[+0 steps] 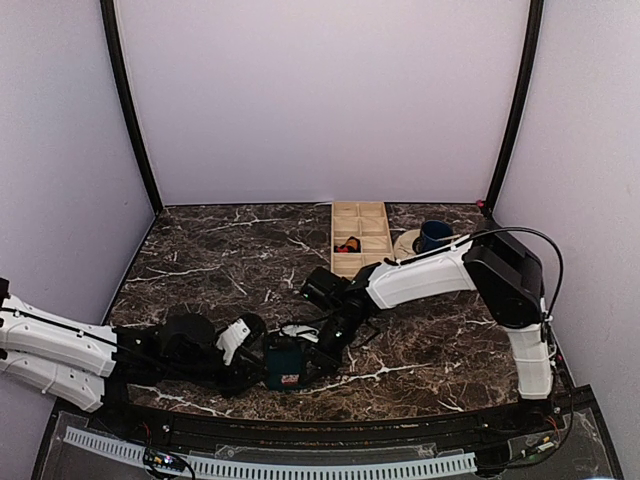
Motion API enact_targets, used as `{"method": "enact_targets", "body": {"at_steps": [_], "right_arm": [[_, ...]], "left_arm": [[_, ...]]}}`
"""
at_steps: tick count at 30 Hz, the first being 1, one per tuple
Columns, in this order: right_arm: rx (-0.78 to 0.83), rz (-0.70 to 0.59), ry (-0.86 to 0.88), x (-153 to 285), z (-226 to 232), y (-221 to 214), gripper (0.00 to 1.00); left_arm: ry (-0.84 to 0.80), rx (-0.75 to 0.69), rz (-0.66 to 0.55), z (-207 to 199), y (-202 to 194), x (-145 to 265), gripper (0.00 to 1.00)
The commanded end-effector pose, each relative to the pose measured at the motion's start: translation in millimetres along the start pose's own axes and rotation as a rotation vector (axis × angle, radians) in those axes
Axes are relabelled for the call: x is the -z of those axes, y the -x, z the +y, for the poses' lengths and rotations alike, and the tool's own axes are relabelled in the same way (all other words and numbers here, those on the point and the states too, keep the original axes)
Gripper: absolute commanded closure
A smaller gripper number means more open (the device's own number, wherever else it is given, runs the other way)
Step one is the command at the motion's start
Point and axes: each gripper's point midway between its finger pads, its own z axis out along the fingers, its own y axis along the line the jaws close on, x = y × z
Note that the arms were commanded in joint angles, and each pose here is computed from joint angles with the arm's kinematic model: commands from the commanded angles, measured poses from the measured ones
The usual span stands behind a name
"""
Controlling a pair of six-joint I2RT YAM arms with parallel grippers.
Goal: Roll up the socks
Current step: Roll the sock at the center of the board.
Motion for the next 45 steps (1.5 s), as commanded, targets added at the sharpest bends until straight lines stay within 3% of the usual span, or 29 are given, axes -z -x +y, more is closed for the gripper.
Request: {"method": "enact_targets", "body": {"at_steps": [1, 12, 32, 36, 45], "right_arm": [[-0.045, 0.023, 0.048, 0.4, 1.7, -0.7, 0.95], [-0.053, 0.039, 0.074, 3.2, 4.3, 0.4, 0.95], [-0.059, 0.054, 0.116, 5.5, 8.0, 1.3, 0.96], [-0.058, 0.054, 0.121, 5.6, 8.6, 1.8, 0.96], [-0.063, 0.051, 0.128, 6.5, 8.2, 1.7, 0.96]], "left_arm": [[-0.03, -0.102, 0.053, -16.6, -1.1, -8.6, 0.63], [-0.062, -0.238, 0.143, -38.2, -6.1, -27.0, 0.63], [0.071, -0.371, 0.256, -24.8, -20.1, -47.4, 0.62], [0.073, -0.378, 0.281, -23.9, -24.6, -49.2, 0.7], [0.031, -0.376, 0.326, -31.1, -32.5, -53.9, 0.98]]}}
